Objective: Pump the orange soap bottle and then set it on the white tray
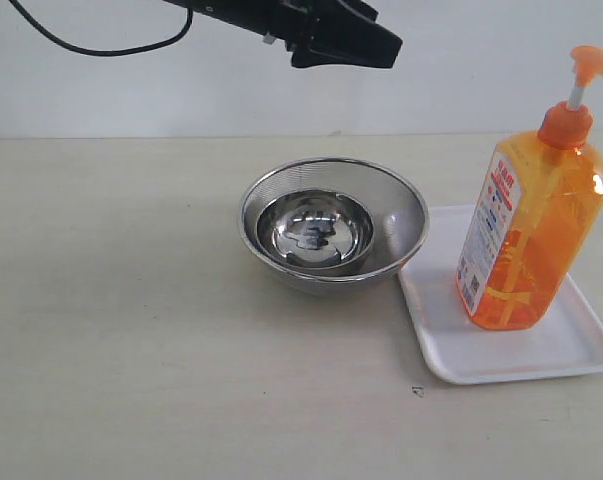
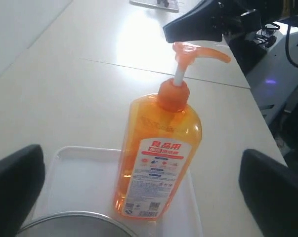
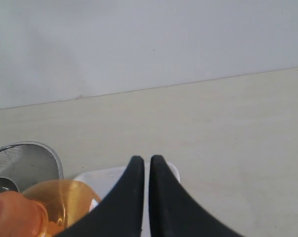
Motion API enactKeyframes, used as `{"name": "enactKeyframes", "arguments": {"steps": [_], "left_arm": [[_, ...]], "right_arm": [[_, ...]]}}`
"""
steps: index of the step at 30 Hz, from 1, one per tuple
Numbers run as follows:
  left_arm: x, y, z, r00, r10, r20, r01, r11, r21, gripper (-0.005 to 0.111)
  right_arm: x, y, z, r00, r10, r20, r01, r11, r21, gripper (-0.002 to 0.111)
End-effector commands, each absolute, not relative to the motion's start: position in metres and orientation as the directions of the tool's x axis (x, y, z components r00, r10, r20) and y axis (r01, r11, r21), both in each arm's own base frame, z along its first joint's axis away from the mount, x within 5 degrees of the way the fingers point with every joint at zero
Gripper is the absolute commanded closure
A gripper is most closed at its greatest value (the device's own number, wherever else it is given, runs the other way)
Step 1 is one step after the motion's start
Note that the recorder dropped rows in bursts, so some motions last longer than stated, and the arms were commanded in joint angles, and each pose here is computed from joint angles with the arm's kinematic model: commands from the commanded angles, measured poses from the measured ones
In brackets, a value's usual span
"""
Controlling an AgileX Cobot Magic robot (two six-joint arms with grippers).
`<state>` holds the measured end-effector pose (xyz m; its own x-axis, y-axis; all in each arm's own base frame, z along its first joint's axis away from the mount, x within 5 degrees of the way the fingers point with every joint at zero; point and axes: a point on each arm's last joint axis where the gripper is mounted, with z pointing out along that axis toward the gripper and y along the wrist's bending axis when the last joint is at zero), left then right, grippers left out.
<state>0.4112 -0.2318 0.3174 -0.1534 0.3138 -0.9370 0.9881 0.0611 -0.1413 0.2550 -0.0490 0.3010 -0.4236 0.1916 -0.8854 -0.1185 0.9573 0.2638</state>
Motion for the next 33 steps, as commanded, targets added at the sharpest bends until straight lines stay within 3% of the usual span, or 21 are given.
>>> {"name": "enactKeyframes", "arguments": {"steps": [1, 23, 25, 29, 33], "left_arm": [[0.4146, -0.2195, 0.3217, -0.215, 0.294, -0.931, 0.976, 0.098, -0.195, 0.000], [0.4149, -0.2190, 0.3223, -0.180, 0.292, -0.939, 0.983, 0.087, -0.161, 0.001], [0.4150, -0.2188, 0.3218, -0.178, 0.298, -0.938, 0.983, 0.088, -0.158, 0.015], [0.4150, -0.2188, 0.3218, -0.178, 0.298, -0.938, 0.983, 0.088, -0.158, 0.099], [0.4149, -0.2194, 0.3235, -0.177, 0.279, -0.944, 0.984, 0.084, -0.160, 0.101]], "right_arm": [[0.2537, -0.0507, 0.3012, -0.415, 0.186, -0.891, -0.104, 0.963, 0.250, 0.108], [0.2537, -0.0509, 0.3012, -0.414, 0.186, -0.891, -0.102, 0.963, 0.249, 0.108], [0.2537, -0.0509, 0.3012, -0.414, 0.186, -0.891, -0.102, 0.963, 0.249, 0.108], [0.2537, -0.0509, 0.3012, -0.414, 0.186, -0.891, -0.102, 0.963, 0.249, 0.108], [0.2537, -0.0509, 0.3012, -0.414, 0.186, -0.891, -0.102, 0.963, 0.249, 0.108]]}}
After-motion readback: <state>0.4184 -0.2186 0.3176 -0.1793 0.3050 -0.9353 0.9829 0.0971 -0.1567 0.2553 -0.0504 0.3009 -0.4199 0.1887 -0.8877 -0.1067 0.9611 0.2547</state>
